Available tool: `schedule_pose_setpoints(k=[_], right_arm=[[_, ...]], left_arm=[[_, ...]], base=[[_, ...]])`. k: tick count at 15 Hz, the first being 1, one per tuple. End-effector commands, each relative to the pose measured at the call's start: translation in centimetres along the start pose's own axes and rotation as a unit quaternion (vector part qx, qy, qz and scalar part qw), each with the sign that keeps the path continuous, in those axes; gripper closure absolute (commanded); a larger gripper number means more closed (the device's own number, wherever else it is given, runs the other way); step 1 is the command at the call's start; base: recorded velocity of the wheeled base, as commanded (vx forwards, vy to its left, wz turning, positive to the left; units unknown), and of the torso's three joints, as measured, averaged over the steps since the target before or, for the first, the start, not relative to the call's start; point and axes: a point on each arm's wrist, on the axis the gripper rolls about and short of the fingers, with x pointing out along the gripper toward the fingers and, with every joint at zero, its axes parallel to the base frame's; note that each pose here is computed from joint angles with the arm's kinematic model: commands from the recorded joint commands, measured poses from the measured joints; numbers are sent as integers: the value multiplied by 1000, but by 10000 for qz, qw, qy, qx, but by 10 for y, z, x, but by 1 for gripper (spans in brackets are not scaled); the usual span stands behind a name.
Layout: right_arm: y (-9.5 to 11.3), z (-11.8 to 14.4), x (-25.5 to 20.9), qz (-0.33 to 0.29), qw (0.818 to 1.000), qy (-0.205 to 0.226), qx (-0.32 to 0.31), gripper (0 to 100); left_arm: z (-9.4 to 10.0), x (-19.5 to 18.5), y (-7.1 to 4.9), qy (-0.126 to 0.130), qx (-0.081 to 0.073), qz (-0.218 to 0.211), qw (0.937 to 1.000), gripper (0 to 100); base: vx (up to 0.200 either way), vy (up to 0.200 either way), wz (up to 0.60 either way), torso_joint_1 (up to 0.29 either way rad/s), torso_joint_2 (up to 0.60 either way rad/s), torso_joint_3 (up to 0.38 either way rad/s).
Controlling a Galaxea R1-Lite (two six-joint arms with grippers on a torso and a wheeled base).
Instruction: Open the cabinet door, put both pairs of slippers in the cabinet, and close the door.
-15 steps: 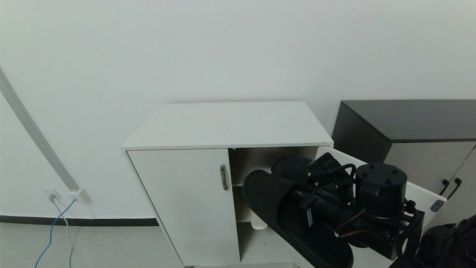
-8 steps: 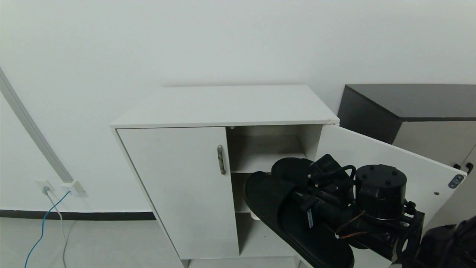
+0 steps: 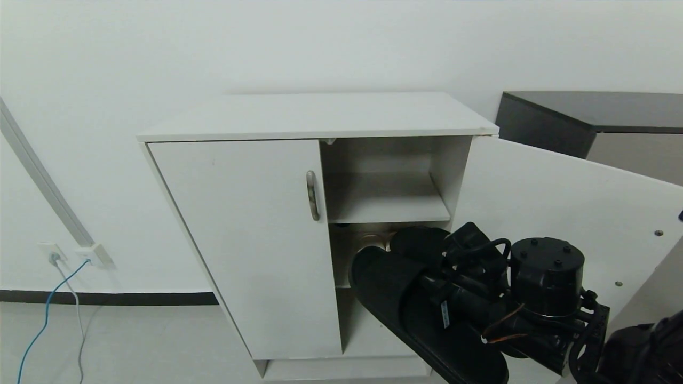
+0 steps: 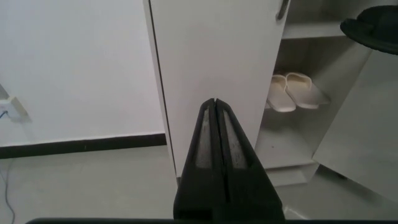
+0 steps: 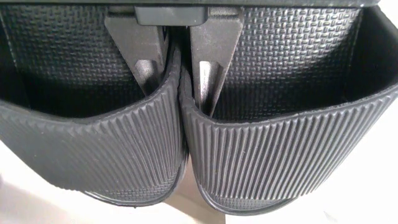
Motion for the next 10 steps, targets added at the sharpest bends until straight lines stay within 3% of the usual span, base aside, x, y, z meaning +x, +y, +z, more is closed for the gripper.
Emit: schedule_pose_setpoints(k=[1,7,10], right_arm=[[1,-1,0,8,10000,21,-6,100],[1,-2,0,16,10000,28,-8,100],[2,-2,0,24,10000,35,-10,100]], left_arm=[[0,0,0,7,0,-1,10000,100],[0,0,0,7,0,-1,10000,100],[0,0,0,7,0,-1,10000,100]], base=[[0,0,0,-95,466,369],[0,0,0,-39,417,370],[0,0,0,0,0,0]])
